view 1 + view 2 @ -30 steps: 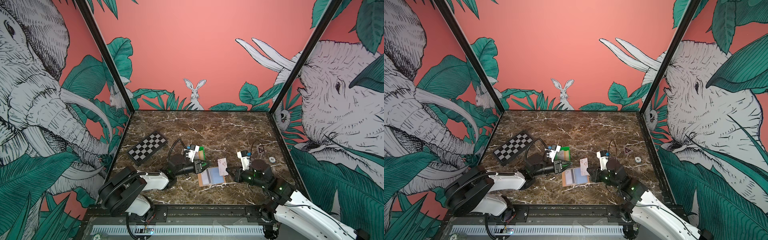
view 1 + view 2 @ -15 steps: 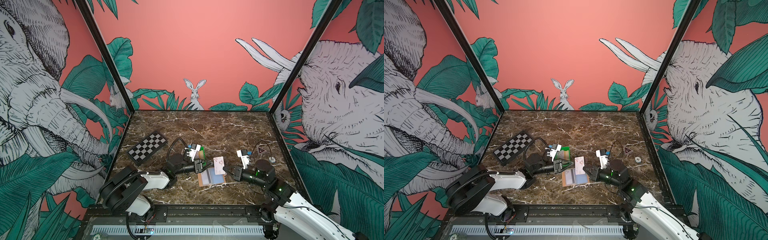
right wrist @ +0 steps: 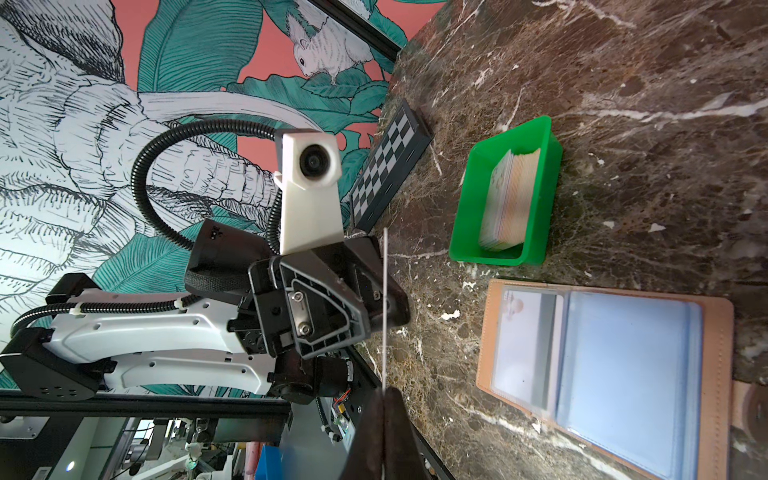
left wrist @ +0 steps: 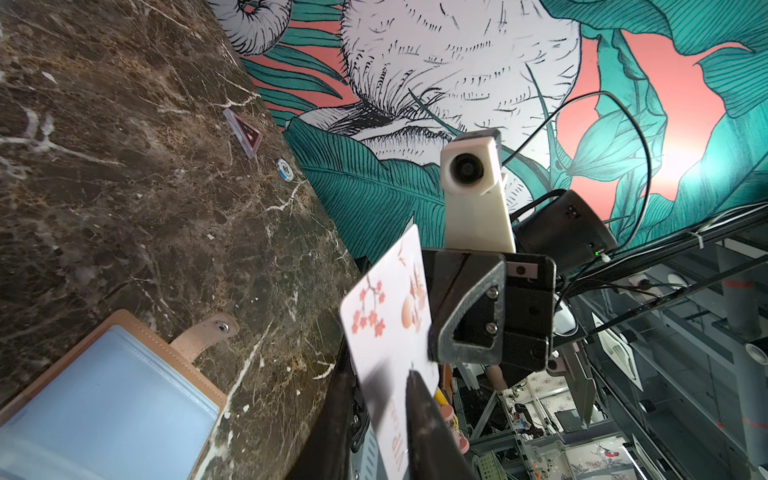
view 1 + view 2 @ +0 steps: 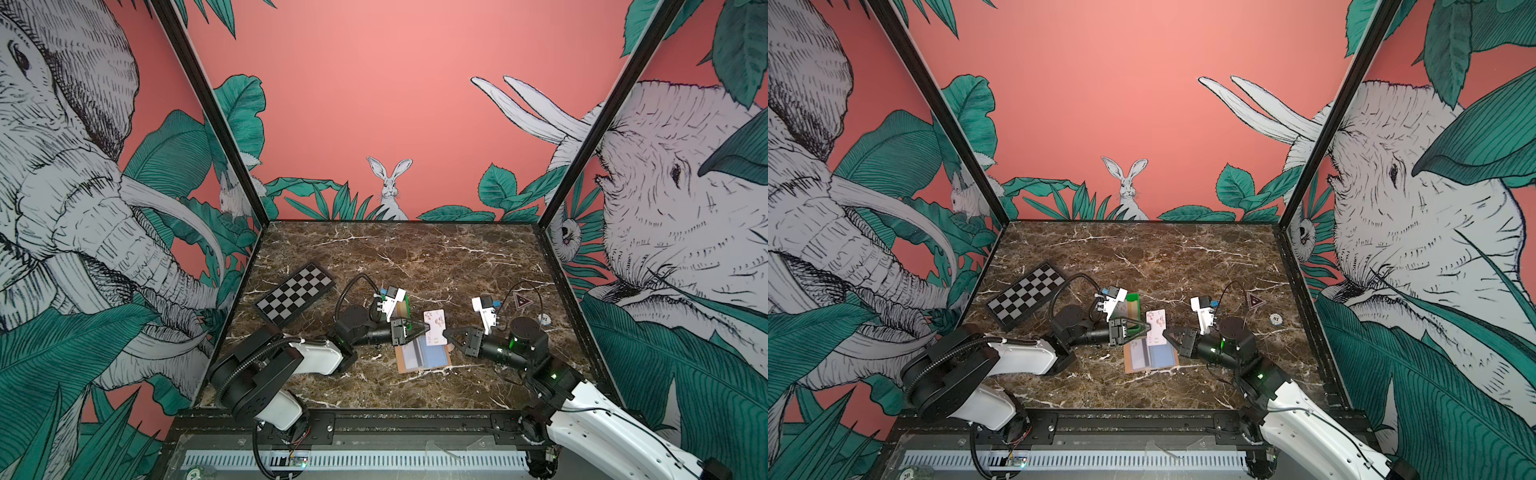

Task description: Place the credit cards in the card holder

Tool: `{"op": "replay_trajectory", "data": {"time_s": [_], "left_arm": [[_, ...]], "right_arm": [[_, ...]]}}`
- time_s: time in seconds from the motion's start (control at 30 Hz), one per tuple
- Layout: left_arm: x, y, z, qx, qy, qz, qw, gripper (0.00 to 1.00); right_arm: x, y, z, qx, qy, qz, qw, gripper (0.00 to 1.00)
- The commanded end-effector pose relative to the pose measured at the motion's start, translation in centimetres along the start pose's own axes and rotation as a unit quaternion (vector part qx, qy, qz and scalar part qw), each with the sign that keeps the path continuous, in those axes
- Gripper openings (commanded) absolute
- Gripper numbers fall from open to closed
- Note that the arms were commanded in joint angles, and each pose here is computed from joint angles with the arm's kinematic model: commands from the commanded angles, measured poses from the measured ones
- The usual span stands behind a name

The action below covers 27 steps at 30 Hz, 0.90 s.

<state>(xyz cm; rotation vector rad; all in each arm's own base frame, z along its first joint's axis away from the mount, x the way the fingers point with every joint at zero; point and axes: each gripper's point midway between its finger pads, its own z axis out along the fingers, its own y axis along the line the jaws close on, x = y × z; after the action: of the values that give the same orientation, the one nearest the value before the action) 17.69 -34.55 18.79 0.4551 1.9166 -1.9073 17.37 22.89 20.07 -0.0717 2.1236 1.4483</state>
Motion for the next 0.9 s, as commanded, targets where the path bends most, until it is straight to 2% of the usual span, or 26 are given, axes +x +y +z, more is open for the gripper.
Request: {"op": "replay_trajectory", "data": {"time_s": [0.0, 0.3, 0.47, 0.7, 0.87], "left_arm": [[-0.8, -2.1, 0.2, 0.039, -0.006, 0.018, 0.999, 0.22], [-1.0, -1.9, 0.5, 0.037, -0.006, 0.010, 0.999, 0.11], [-0.9, -1.0, 0.5, 0.015, -0.008, 0.004, 1.000, 0.00], [-0.8, 0.0, 0.1, -0.019, -0.016, 0.001, 1.000, 0.00], [-0.8, 0.7, -0.5, -0.047, -0.025, 0.005, 0.999, 0.00]], "right_arm": [[-0.7, 0.9, 0.0, -0.020, -0.012, -0.010, 1.000, 0.00], [-0.5, -0.5, 0.1, 0.005, -0.016, -0.010, 1.000, 0.00], [-0.4, -1.4, 0.0, 0.028, -0.016, -0.010, 0.999, 0.01], [-0.6, -2.1, -0.1, 0.052, -0.018, -0.015, 0.998, 0.23], [-0.7, -2.3, -0.1, 0.065, -0.017, -0.022, 0.997, 0.45]]}}
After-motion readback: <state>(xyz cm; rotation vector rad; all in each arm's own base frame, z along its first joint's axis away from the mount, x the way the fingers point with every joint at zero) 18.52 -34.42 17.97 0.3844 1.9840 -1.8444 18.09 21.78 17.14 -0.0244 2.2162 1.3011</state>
